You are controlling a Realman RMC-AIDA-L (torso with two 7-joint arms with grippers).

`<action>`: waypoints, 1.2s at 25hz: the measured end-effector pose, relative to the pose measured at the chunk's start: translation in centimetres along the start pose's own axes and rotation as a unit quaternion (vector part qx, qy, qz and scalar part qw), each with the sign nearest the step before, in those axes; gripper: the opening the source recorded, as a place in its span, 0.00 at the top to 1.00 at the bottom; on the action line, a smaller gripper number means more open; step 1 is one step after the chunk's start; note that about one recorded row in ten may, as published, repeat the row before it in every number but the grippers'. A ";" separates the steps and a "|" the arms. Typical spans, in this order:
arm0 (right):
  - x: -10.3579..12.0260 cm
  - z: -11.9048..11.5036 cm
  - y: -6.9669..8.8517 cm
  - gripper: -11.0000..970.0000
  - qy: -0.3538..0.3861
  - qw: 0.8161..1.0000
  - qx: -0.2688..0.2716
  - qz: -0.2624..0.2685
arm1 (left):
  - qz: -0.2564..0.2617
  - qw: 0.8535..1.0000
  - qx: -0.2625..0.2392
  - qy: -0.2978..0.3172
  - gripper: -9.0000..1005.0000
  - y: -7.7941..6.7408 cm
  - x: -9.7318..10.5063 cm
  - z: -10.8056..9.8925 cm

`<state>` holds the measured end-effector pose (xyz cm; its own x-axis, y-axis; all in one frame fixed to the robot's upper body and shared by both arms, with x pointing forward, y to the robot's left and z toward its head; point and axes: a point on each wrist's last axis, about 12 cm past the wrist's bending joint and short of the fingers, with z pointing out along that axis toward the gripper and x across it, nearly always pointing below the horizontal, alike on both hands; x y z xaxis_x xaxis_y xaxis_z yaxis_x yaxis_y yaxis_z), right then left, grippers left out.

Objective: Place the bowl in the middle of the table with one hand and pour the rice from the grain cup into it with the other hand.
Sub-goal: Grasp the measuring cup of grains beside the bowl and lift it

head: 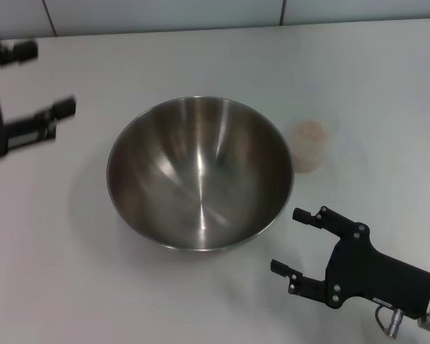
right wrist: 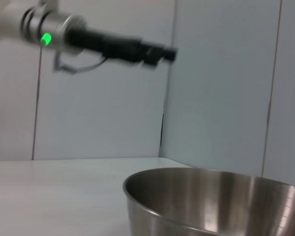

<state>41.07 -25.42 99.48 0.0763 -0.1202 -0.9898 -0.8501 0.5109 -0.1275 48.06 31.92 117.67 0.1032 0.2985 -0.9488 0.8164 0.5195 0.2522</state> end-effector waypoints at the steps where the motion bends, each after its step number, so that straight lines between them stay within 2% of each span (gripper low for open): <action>1: 0.0 0.0 0.0 0.18 0.000 1.000 0.002 0.000 | 0.001 1.000 -0.006 -0.003 0.21 -1.0 1.5 -0.7; 2: 0.0 0.0 -0.1 0.18 -0.001 1.000 0.004 0.000 | 0.000 1.000 -0.009 -0.004 0.21 -1.4 2.3 -0.9; 3: 0.0 -0.1 -0.1 0.18 -0.001 1.000 0.009 0.001 | -0.011 1.000 -0.018 -0.006 0.21 -2.7 4.7 -1.8; 4: 0.0 -0.1 -0.1 0.18 -0.001 1.000 0.009 0.001 | -0.011 1.000 -0.018 -0.006 0.21 -2.7 4.7 -1.8; 6: 0.0 -0.3 -0.1 0.18 0.000 1.000 0.014 0.002 | -0.019 1.000 -0.020 -0.013 0.21 -4.1 6.8 -2.3; 7: 0.1 -0.4 -0.1 0.18 0.000 1.000 0.017 0.003 | -0.023 0.999 -0.018 -0.020 0.21 -5.0 7.9 -2.5; 8: 0.1 -0.6 0.0 0.18 0.002 1.000 0.021 0.005 | -0.023 0.999 -0.012 -0.040 0.21 -6.8 9.6 -3.0; 9: 0.1 -0.6 0.0 0.18 0.002 1.000 0.021 0.005 | -0.021 0.999 -0.010 -0.048 0.21 -7.5 10.2 -3.1; 10: 0.2 -0.7 0.1 0.18 0.002 1.000 0.023 0.006 | -0.021 0.999 -0.010 -0.048 0.21 -7.5 10.2 -3.1; 11: 0.2 -0.9 0.1 0.18 0.003 0.999 0.032 0.008 | -0.024 0.998 -0.013 -0.057 0.21 -8.8 11.4 -3.2; 12: 0.2 -0.9 0.1 0.18 0.003 0.999 0.032 0.008 | -0.024 0.998 -0.013 -0.057 0.21 -8.8 11.4 -3.2; 13: 0.3 -1.3 0.0 0.18 0.002 0.999 0.050 0.011 | -0.030 0.998 -0.015 -0.055 0.21 -9.8 12.4 -3.1; 14: 0.3 -1.3 0.0 0.18 0.002 0.999 0.050 0.011 | -0.031 0.998 -0.015 -0.054 0.21 -10.0 12.6 -3.0; 15: 0.3 -1.5 -0.1 0.18 0.001 0.998 0.064 0.013 | -0.033 0.998 -0.015 -0.052 0.21 -10.5 13.0 -2.8; 16: 0.3 -2.1 -0.4 0.18 -0.003 0.994 0.105 0.017 | -0.036 0.998 -0.014 -0.051 0.21 -11.3 13.7 -2.4; 17: 0.3 -2.1 -0.4 0.18 -0.003 0.994 0.105 0.017 | -0.036 0.998 -0.014 -0.051 0.21 -11.3 13.7 -2.4; 18: 0.4 -2.8 -1.0 0.18 -0.006 0.987 0.157 0.021 | -0.037 0.998 -0.014 -0.050 0.21 -11.9 14.1 -2.1; 19: 0.4 -2.8 -1.0 0.18 -0.006 0.987 0.157 0.021 | -0.037 0.998 -0.014 -0.050 0.21 -11.9 14.1 -2.1; 20: 0.5 -3.1 -1.3 0.18 -0.007 0.982 0.188 0.024 | -0.038 0.998 -0.015 -0.047 0.21 -12.0 14.2 -1.9; 21: 0.6 -3.6 -2.0 0.18 -0.009 0.968 0.247 0.032 | -0.040 0.998 -0.015 -0.044 0.21 -12.0 14.4 -1.7; 22: 0.6 -3.6 -2.0 0.18 -0.009 0.968 0.247 0.032 | -0.044 0.998 -0.014 -0.042 0.21 -12.1 14.5 -1.6; 23: 0.6 -4.0 -2.5 0.18 -0.013 0.958 0.284 0.037 | -0.046 0.998 -0.014 -0.042 0.21 -12.1 14.6 -1.5; 30: 1.0 -3.0 -2.4 0.18 0.003 0.949 0.316 0.011 | -0.051 0.998 -0.014 -0.039 0.21 -12.0 14.7 -1.2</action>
<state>41.62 -29.36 98.98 0.0573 -0.1087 -0.9924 -0.3685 0.9216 -0.1222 39.10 30.99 100.92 0.0652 0.1805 -0.9814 0.8088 0.5665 0.1579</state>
